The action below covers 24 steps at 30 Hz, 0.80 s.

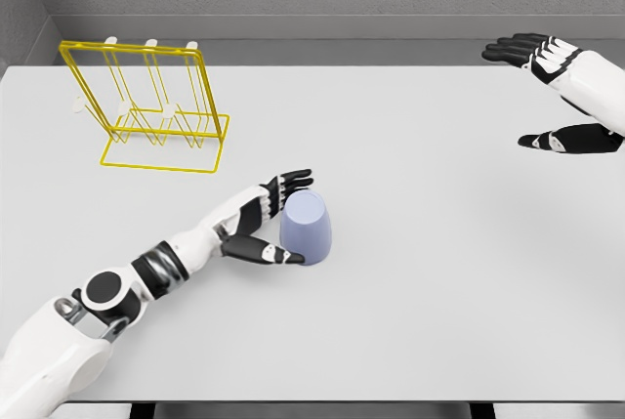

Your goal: Place the cup on the cup holder with both arms

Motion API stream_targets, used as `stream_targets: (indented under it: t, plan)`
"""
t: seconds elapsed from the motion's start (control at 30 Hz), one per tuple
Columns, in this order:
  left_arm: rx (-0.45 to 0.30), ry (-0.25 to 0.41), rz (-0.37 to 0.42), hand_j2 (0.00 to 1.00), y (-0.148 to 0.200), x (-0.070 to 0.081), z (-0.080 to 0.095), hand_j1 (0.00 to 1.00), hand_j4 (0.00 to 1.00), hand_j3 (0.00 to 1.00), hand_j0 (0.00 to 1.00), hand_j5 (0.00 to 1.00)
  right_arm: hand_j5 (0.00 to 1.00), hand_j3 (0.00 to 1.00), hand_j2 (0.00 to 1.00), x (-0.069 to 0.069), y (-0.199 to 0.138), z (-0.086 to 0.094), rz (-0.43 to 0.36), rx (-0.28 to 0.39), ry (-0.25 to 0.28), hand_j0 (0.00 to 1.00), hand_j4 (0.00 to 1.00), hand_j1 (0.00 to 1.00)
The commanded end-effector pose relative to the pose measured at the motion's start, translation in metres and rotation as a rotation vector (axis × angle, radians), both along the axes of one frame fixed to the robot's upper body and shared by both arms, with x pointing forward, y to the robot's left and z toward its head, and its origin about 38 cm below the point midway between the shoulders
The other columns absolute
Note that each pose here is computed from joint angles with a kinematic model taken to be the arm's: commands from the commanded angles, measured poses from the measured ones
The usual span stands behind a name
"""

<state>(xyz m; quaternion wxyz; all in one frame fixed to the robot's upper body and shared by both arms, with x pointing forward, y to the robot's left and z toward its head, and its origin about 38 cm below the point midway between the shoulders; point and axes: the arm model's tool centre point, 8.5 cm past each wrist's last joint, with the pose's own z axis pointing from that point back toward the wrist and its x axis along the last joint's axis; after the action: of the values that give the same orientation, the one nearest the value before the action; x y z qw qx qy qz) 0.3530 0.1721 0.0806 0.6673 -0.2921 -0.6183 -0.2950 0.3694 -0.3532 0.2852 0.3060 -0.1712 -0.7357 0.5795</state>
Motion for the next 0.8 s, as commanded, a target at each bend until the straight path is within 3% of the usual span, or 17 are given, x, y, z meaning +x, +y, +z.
stream_targets:
  t: [0.0, 0.33, 0.47, 0.77]
  plan:
    - [-0.007, 0.007, 0.000, 1.00, -0.0024, -0.0002, -0.0015, 1.00, 1.00, 1.00, 1.00, 1.00, 1.00, 1.00, 1.00, 0.0001, -0.0005, 0.0003, 0.000, 0.008, 0.002, 1.00, 1.00, 1.00]
    - [0.000, 0.012, -0.011, 1.00, -0.0061, -0.0015, -0.0046, 1.00, 1.00, 1.00, 1.00, 1.00, 1.00, 1.00, 1.00, -0.0001, -0.0017, -0.0016, -0.004, 0.009, 0.008, 1.00, 1.00, 1.00]
    - [-0.004, 0.017, -0.016, 0.86, -0.0092, -0.0025, -0.0058, 0.86, 0.86, 0.86, 0.86, 0.86, 1.00, 1.00, 1.00, -0.0003, -0.0013, -0.0013, -0.003, 0.009, 0.007, 1.00, 1.00, 1.00]
    - [0.014, 0.016, -0.013, 0.69, -0.0082, -0.0024, -0.0093, 0.69, 0.69, 0.69, 0.69, 0.69, 1.00, 1.00, 1.00, -0.0001, -0.0017, -0.0016, -0.004, 0.009, 0.008, 1.00, 1.00, 1.00]
